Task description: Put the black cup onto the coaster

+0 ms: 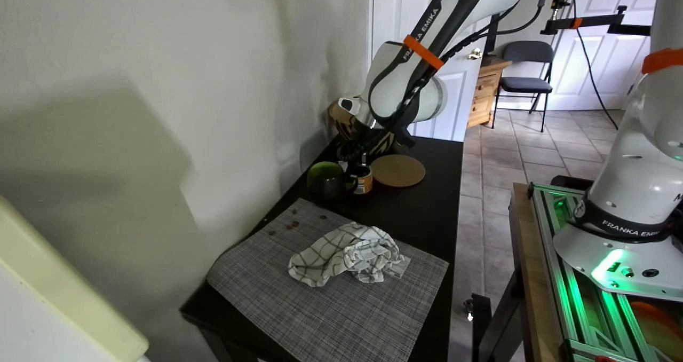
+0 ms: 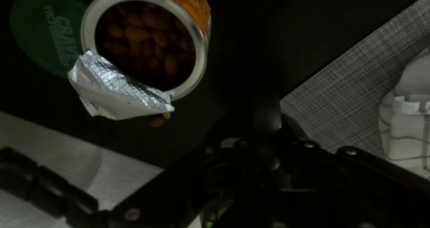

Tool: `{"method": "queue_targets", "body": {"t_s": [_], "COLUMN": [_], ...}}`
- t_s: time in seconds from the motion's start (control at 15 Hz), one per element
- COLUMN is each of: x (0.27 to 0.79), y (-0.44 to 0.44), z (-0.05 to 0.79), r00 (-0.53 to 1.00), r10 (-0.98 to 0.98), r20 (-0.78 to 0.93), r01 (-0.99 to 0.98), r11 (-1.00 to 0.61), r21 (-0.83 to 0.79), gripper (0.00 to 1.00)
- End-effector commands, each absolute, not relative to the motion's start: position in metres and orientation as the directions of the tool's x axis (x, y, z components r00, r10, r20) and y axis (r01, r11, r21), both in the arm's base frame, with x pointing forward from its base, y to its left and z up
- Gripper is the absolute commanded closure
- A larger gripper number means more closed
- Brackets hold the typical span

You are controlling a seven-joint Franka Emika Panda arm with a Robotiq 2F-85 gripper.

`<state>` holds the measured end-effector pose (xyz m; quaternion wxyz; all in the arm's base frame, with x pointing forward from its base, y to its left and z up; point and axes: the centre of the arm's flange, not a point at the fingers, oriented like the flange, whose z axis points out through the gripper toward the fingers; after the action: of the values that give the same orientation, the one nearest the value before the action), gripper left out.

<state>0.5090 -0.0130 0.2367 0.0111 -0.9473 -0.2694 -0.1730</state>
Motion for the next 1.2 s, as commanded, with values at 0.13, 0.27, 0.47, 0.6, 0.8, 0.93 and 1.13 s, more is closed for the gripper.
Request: {"method": "queue_targets", "body": {"t_s": [0.13, 0.27, 0.47, 0.6, 0.8, 0.93, 1.13], "x": [0.482, 0.471, 0.44, 0.414, 0.372, 0.346, 0.333], "y": [0.003, 0.008, -0.005, -0.015, -0.04, -0.069, -0.118], "z": [0.284, 0.294, 0.312, 0.321, 0.33, 0.329, 0.335], "r00": [0.741, 0.723, 0.715, 0.721, 0.772, 0.845, 0.923], "r10": [0.556, 0.597, 0.618, 0.627, 0.597, 0.508, 0.35], "r20": [0.376, 0.347, 0.326, 0.293, 0.216, 0.169, 0.16], "r01": [0.56, 0.596, 0.612, 0.622, 0.598, 0.508, 0.343], "r11": [-0.821, -0.793, -0.779, -0.773, -0.799, -0.86, -0.937], "r21": [0.111, 0.124, 0.135, 0.126, 0.072, 0.043, 0.069], "gripper": [0.94, 0.94, 0.94, 0.94, 0.94, 0.94, 0.94]}}
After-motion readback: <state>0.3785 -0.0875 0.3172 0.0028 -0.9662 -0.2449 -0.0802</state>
